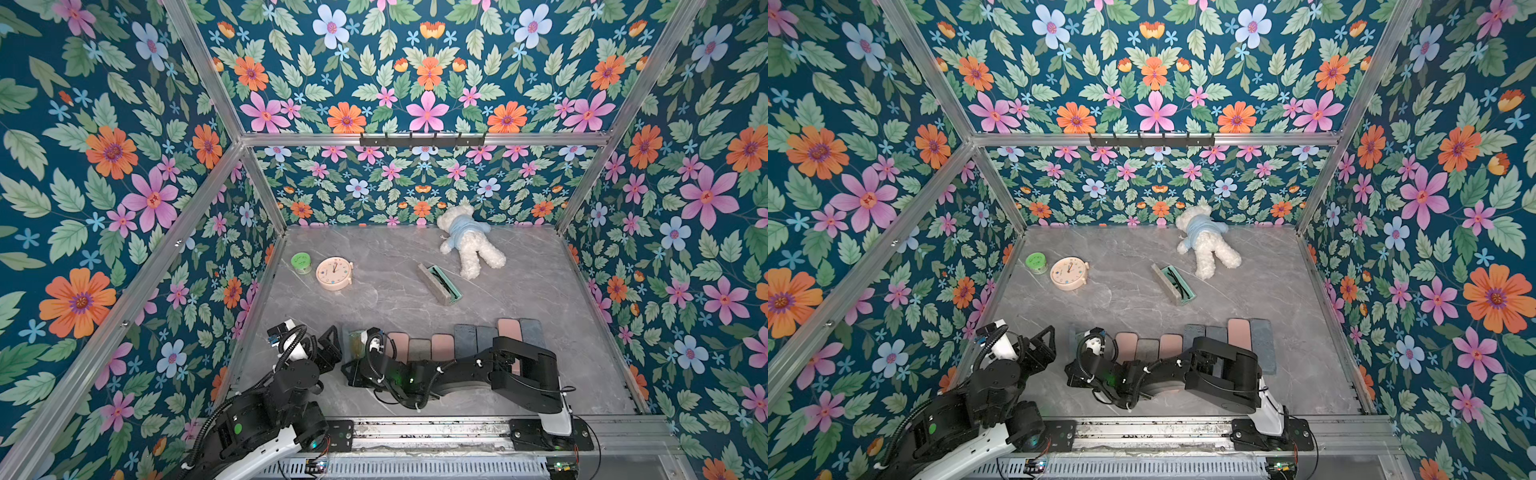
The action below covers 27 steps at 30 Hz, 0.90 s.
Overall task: Close the glasses case
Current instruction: Move the glasses case to the center of the board.
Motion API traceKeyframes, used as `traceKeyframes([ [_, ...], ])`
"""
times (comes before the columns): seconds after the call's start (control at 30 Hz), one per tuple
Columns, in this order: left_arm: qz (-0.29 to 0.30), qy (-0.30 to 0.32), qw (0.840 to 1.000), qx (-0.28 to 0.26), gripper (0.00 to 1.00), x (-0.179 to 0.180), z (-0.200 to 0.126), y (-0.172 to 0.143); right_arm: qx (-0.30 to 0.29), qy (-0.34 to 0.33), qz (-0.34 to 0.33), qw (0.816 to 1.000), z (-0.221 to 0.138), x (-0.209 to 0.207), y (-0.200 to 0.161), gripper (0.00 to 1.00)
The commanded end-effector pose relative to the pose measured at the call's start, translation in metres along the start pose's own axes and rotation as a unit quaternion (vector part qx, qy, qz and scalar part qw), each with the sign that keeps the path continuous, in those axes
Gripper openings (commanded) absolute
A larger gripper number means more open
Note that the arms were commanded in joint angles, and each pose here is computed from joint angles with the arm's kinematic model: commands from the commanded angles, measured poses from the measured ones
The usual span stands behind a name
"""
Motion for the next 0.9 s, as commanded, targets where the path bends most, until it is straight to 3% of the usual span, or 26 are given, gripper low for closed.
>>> traceKeyframes([
  [0.0,-0.002,0.004,1.0,-0.004,0.87,0.002,0.0,0.001,-0.066,0.022,0.032,0.997,-0.008,0.013,0.017,0.0],
  [0.47,0.0,0.005,1.0,-0.004,0.87,0.002,0.001,0.0,-0.097,-0.003,0.067,0.993,-0.021,-0.01,0.021,0.0],
  [0.87,0.011,0.01,1.0,0.0,0.89,0.0,0.004,-0.003,-0.109,-0.019,0.077,0.991,-0.029,-0.02,0.024,0.09],
])
Point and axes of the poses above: each gripper's point midway between its finger pads, its own z axis out along the fingers, its own x axis along the line the jaws close on, y = z × x, the point moved 2 cm from there along -z, back along the fingers, and after that the axes turned 7 degrees about -z, right-handed, at the moved point
